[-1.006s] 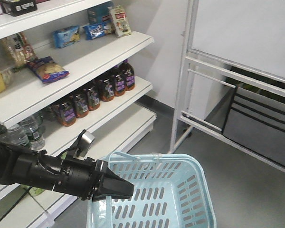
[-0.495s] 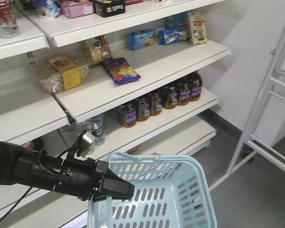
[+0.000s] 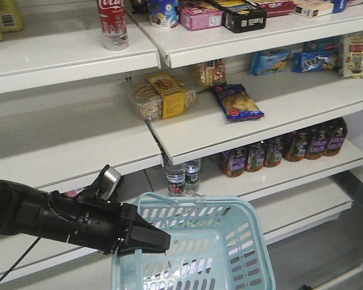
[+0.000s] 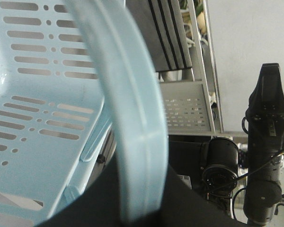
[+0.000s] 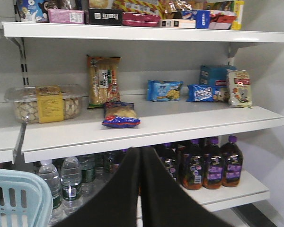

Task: Place coke in basket with both arms
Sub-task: 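Approach the shelf with the red Coca-Cola bottle, basket held in left gripper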

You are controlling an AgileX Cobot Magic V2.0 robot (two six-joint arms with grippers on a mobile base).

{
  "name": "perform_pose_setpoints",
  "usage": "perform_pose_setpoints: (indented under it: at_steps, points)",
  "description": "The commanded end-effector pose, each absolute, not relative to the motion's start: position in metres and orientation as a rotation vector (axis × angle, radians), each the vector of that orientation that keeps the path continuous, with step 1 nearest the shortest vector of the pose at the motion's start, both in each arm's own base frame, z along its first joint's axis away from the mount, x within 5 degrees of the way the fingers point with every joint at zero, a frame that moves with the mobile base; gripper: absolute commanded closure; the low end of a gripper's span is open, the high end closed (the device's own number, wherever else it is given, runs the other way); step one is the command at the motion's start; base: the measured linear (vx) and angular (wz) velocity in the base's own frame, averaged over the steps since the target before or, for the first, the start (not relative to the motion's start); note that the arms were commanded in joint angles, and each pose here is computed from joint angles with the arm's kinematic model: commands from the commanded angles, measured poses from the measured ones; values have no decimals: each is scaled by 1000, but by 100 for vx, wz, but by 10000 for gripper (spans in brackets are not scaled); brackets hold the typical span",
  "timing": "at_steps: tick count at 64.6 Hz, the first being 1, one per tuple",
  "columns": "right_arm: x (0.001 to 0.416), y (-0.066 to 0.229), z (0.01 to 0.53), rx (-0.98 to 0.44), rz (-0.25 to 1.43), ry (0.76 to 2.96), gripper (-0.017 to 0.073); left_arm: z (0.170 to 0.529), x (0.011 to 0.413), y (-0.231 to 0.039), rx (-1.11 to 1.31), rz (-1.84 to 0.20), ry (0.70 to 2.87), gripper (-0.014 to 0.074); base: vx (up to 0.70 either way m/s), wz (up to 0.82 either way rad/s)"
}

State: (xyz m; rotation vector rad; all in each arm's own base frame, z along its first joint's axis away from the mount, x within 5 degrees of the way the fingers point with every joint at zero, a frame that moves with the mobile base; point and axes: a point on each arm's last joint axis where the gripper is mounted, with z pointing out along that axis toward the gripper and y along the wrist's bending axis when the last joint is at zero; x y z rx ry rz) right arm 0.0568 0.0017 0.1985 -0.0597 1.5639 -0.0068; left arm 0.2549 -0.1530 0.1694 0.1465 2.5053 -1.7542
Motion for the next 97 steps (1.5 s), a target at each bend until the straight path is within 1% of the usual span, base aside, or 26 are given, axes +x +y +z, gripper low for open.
perform_pose_setpoints:
  at_steps: [1,55,97]
  points:
    - [56,2,202,-64,-18,1486,568,197,255,-157,188,-1880,2354,599,9,36]
    - [56,2,202,-64,-18,1485,568,197,255,-157,188,-1880,2354,599,8,34]
    - [56,2,202,-64,-18,1485,568,197,255,-157,188,-1880,2354,599,5,12]
